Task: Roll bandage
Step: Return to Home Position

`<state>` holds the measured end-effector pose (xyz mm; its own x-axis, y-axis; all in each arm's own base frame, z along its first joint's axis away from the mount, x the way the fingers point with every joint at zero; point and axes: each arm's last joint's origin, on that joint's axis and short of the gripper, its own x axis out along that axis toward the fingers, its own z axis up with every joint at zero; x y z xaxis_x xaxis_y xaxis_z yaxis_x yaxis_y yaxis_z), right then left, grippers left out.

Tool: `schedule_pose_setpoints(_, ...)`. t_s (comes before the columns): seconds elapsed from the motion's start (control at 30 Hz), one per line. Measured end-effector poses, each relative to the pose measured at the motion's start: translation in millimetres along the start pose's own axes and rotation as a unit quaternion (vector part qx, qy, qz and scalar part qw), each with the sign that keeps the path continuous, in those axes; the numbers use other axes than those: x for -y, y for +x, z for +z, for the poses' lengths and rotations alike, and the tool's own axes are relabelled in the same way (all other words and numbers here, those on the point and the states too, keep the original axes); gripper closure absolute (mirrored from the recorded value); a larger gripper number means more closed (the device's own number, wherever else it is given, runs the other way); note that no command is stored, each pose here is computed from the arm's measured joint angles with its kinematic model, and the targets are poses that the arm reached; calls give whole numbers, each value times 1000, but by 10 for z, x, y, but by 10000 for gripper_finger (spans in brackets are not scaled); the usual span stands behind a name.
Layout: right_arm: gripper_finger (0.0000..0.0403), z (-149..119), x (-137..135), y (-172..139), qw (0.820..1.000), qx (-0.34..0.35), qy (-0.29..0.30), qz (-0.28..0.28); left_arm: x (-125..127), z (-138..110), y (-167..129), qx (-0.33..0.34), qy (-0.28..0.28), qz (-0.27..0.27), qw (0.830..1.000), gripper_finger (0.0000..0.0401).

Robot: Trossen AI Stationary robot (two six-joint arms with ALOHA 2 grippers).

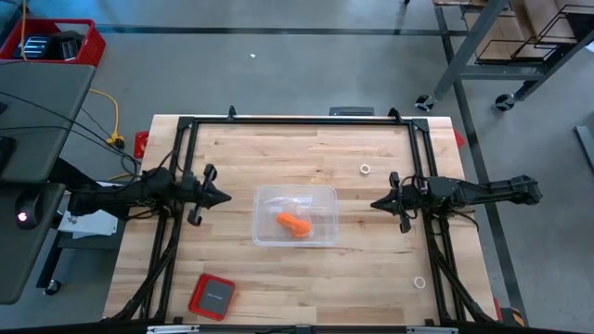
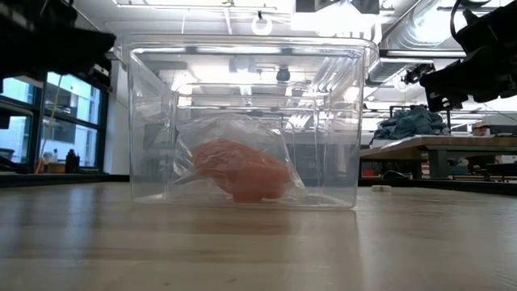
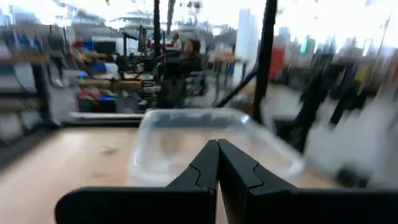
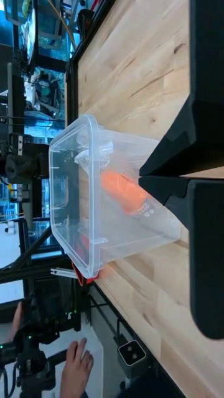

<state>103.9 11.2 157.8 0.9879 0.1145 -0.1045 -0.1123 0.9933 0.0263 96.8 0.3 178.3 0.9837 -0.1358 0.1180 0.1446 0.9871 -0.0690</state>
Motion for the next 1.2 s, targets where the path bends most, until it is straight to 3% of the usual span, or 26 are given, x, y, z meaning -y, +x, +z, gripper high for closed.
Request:
schedule_pose_setpoints(0.07,402,0,0,0,1000,0,0,0,1,-26,1,-13,61,1,998,400)
schedule_pose_setpoints(0.13,402,0,0,0,1000,0,0,0,1,-54,-8,-26,79,3,997,400)
schedule_pose_setpoints(0.37,402,0,0,0,1000,0,0,0,-57,-64,-8,-35,70,51,996,400)
schedule_pose_setpoints(1.2,402,0,0,0,1000,0,0,0,-59,-79,-5,-42,69,52,995,400)
